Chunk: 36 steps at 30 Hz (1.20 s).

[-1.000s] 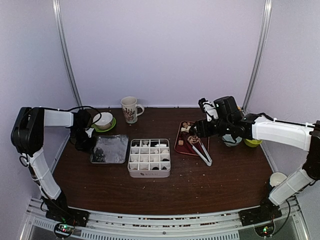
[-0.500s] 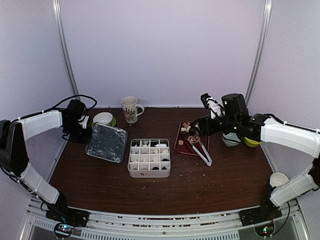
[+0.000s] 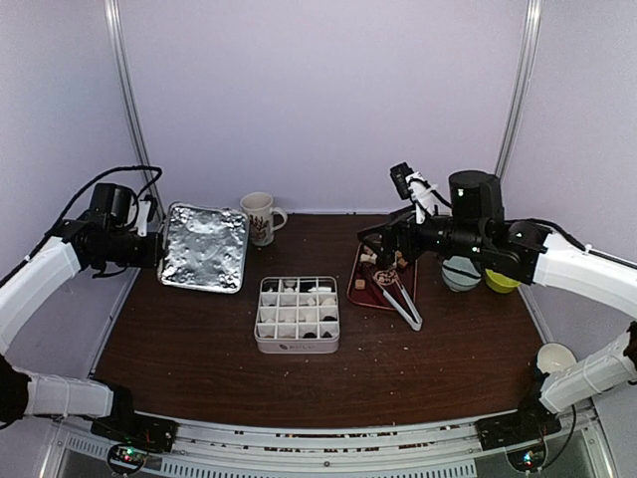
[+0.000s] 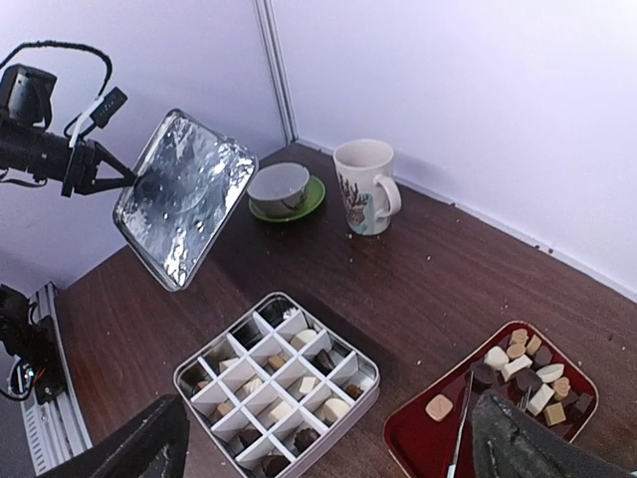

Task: Pack the chocolate
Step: Pick up the box lid from the corner of the board, then pass from the left arm to the right

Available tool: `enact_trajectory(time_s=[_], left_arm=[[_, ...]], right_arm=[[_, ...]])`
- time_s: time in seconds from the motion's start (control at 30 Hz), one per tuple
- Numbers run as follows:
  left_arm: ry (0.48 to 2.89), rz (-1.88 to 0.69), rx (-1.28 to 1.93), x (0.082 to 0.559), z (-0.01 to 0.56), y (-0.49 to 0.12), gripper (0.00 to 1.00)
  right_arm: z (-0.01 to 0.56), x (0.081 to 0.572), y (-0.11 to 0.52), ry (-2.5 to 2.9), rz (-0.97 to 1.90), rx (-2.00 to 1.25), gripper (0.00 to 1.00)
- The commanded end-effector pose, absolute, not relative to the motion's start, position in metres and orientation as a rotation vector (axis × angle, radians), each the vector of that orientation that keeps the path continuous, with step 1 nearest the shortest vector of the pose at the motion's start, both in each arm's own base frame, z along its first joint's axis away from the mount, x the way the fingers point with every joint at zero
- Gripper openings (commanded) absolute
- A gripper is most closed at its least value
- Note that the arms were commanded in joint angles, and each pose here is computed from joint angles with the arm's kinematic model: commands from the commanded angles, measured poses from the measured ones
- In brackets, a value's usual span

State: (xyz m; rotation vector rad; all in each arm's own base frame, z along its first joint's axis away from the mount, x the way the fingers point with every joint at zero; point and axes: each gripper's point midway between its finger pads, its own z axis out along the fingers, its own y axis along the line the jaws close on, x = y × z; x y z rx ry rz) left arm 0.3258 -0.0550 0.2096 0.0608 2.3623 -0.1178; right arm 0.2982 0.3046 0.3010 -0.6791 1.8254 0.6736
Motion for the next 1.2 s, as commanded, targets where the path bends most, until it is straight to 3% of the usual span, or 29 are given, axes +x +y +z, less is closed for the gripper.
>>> enact_trajectory(time_s=[0.0,0.1,0.23,0.5,0.73,1.17], left_arm=[[2.240,-0.264,0.098,0.327,0.241,-0.075,0.00],[2.181,-0.368,0.150,0.323,0.257,-0.090,0.00],[2.149,-0.511,0.239,0.317,0.269,-0.112,0.00],[2.208,-0.737,0.327,0.306,0.263,-0.141,0.00],[2.280,-0.965,0.426,0.294,0.247,-0.170,0.00],[2.378,-1.037,0.576,0.286,0.231,-0.204,0.00]], right_arm=[[0.369,0.297,0.292,1.608,0.687,-0.582,1.00],[0.386,0.296,0.278,1.540,0.667,-0.510,1.00],[0.402,0.275,0.291,1.428,0.661,-0.700,1.00],[0.385,0.253,0.310,1.276,0.202,-1.040,1.00],[0.368,0.223,0.328,1.054,-0.023,-1.218,1.00],[0.332,0.224,0.342,0.972,-0.323,-1.407,1.00]])
